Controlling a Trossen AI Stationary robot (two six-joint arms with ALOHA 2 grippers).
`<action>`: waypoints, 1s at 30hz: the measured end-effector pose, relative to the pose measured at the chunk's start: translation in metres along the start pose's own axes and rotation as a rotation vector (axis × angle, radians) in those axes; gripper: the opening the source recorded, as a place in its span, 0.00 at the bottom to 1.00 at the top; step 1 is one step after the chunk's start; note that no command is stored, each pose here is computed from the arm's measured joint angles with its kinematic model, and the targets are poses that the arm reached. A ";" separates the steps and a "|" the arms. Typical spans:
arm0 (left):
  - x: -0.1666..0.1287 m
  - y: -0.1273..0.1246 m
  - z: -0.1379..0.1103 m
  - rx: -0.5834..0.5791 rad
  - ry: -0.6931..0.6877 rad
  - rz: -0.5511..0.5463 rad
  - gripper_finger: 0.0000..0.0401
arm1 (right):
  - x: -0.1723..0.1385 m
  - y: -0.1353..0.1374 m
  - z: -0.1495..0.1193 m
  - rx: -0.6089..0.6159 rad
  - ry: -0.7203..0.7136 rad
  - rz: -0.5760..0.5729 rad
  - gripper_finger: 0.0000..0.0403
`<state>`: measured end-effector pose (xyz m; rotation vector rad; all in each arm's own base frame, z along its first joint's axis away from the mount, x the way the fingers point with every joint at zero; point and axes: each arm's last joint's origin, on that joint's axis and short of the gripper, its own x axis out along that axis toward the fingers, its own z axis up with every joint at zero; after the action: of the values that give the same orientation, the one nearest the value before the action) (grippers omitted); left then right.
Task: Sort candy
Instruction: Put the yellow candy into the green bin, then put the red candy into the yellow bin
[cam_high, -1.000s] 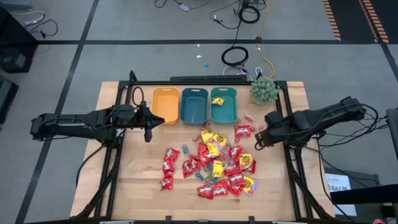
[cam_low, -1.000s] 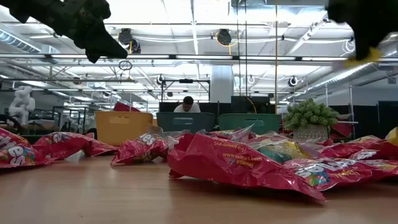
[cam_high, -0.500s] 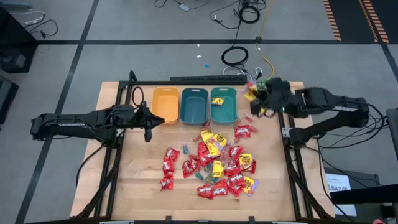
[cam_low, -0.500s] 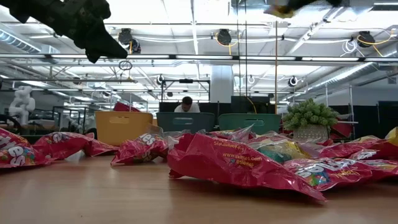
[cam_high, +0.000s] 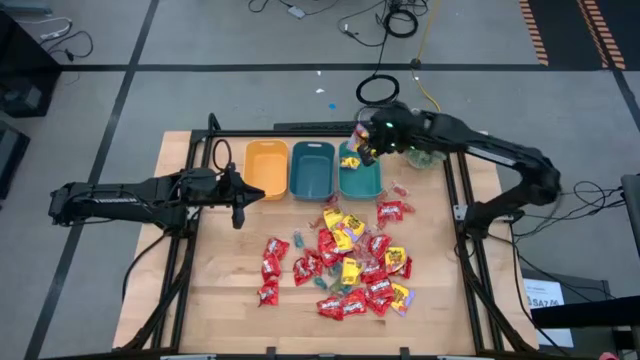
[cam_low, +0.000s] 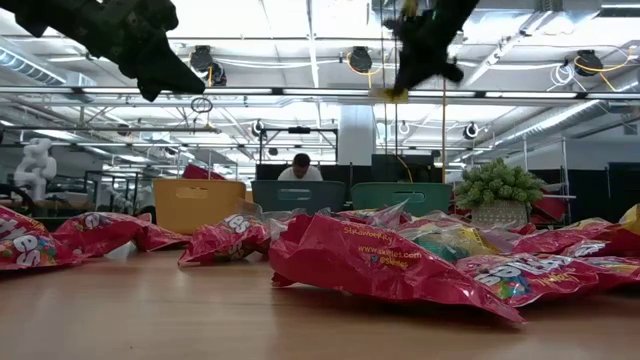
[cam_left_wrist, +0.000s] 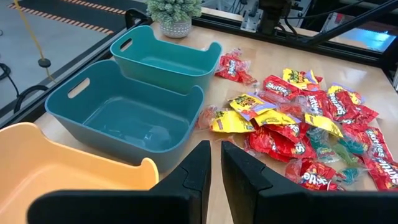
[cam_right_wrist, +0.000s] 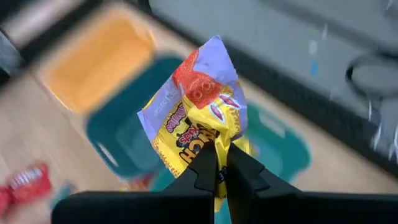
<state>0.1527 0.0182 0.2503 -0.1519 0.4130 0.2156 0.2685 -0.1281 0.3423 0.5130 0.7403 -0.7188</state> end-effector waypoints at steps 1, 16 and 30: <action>0.000 0.000 0.000 0.000 0.000 -0.001 0.12 | 0.011 -0.005 -0.001 0.008 0.055 -0.016 0.02; 0.000 0.000 -0.001 0.001 0.012 0.000 0.12 | 0.068 -0.028 -0.014 0.035 0.341 -0.155 0.23; 0.000 0.000 -0.001 0.000 0.008 0.000 0.12 | 0.067 -0.027 -0.014 0.017 0.337 -0.150 0.47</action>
<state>0.1524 0.0181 0.2495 -0.1526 0.4215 0.2147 0.2775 -0.1638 0.2788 0.6065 1.0975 -0.7877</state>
